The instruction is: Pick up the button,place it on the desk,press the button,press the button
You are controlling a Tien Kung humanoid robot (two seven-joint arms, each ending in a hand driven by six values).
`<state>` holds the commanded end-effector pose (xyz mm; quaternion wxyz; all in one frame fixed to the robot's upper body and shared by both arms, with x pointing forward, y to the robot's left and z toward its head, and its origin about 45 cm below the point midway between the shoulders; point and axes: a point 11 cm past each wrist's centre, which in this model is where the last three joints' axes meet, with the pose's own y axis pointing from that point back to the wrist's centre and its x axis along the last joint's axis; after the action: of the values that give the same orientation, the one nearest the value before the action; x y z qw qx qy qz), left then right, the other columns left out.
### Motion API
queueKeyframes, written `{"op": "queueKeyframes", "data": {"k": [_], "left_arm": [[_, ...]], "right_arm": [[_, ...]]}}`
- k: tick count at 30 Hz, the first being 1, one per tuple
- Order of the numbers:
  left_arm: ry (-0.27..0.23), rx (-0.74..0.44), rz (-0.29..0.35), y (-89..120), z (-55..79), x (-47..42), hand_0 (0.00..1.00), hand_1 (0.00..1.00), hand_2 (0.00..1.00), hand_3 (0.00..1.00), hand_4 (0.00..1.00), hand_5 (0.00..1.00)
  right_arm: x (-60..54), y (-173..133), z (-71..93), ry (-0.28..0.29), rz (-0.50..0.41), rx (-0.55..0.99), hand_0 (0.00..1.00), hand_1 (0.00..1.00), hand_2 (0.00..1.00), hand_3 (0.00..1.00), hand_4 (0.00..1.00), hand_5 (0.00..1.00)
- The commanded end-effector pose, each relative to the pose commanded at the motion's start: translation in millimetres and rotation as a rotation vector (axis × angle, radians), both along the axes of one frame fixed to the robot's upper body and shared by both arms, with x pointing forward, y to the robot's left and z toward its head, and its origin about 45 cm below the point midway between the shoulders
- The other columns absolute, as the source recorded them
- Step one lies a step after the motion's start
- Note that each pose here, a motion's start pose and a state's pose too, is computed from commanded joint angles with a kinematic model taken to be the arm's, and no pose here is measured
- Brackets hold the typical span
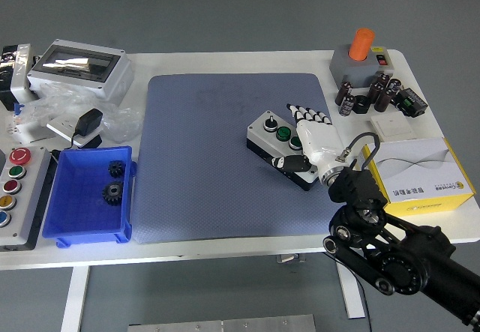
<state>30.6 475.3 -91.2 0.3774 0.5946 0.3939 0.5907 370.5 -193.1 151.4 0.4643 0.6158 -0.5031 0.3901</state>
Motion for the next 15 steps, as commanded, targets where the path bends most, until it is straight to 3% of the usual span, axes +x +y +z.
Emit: {"op": "queueKeyframes", "data": {"k": [4,5,10,11,15], "left_arm": [[0.0,0.0,-0.001,0.2,0.1,0.3,0.678,0.683,0.591,0.657,0.71,0.305],[-0.001,0.0,-0.001,0.2,0.1,0.6,0.678,0.684,0.592,0.657,0.71,0.305],[-0.004,0.0,-0.005,0.0,0.1,2.0,0.678,0.684,0.592,0.657,0.71,0.305],[-0.004,0.0,-0.006,0.0,0.2,2.1,0.678,0.684,0.591,0.658,0.71,0.304],[-0.005,0.0,-0.007,0.3,0.3,2.4,0.678,0.684,0.591,0.658,0.71,0.304]], "right_arm": [[-0.1,-0.4,-1.3,-0.003,-0.007,-0.003,0.998,0.998,0.998,0.998,0.998,0.447],[-0.1,-0.6,-1.9,-0.004,-0.01,-0.004,0.807,0.91,0.954,0.998,0.998,0.453],[-1.0,-1.1,-5.9,-0.003,-0.016,-0.007,0.807,0.91,0.954,0.998,0.998,0.453],[-1.3,-1.3,-7.0,-0.002,-0.018,-0.01,0.384,0.624,0.719,0.998,0.965,0.376],[-2.1,-1.6,-10.0,0.0,-0.02,-0.019,0.384,0.624,0.719,0.998,0.965,0.376]]}}
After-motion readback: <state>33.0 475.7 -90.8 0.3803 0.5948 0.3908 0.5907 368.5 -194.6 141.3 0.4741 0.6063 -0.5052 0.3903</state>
